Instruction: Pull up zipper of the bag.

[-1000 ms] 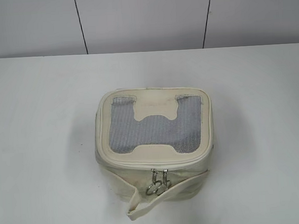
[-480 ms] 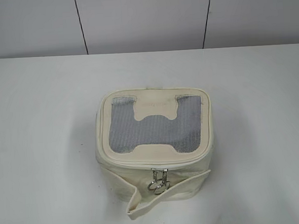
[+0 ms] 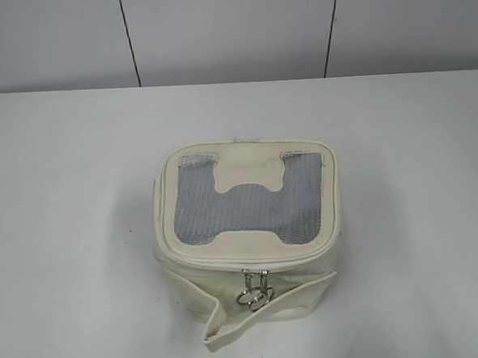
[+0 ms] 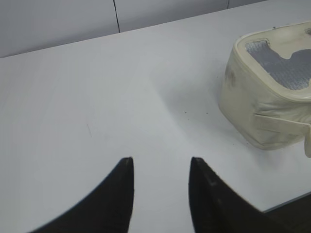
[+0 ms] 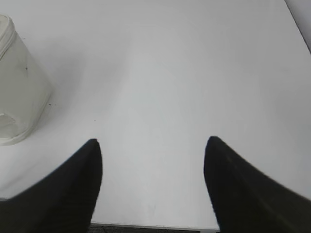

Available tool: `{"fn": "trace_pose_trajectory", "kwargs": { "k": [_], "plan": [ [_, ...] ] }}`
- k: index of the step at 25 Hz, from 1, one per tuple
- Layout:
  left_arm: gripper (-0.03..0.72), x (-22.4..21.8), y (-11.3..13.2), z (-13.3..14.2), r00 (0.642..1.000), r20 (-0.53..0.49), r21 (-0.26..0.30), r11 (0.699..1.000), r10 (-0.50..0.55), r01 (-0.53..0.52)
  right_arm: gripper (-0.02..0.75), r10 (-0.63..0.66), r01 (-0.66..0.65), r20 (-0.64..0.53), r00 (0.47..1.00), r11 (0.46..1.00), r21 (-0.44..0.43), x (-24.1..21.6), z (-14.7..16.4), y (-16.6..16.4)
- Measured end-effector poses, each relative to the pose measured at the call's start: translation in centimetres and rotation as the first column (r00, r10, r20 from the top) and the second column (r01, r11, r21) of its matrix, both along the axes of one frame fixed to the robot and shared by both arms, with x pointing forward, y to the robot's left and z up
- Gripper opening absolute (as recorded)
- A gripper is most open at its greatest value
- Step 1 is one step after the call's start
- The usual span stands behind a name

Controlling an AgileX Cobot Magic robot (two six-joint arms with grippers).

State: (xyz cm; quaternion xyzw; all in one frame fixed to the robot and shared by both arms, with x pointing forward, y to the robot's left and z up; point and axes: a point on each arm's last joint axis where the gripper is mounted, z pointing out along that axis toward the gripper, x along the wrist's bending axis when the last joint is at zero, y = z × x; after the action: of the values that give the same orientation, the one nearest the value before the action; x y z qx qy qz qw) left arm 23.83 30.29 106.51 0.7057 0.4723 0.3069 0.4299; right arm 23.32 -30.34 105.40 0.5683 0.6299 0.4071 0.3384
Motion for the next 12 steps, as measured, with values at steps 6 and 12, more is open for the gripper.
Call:
{"fn": "trace_pose_trajectory", "kwargs": {
  "k": [6, 12],
  "plan": [
    [0.295, 0.0, 0.0, 0.0, 1.0, 0.0, 0.001, 1.0, 0.0, 0.0, 0.513, 0.005, -0.005, 0.003, 1.0, 1.0, -0.005, 0.01, 0.02, 0.02],
    [0.295, 0.0, 0.0, 0.0, 1.0, 0.0, 0.001, 1.0, 0.0, 0.0, 0.511, 0.005, -0.005, 0.003, 1.0, 1.0, -0.006, 0.01, 0.02, 0.02]
  ]
}}
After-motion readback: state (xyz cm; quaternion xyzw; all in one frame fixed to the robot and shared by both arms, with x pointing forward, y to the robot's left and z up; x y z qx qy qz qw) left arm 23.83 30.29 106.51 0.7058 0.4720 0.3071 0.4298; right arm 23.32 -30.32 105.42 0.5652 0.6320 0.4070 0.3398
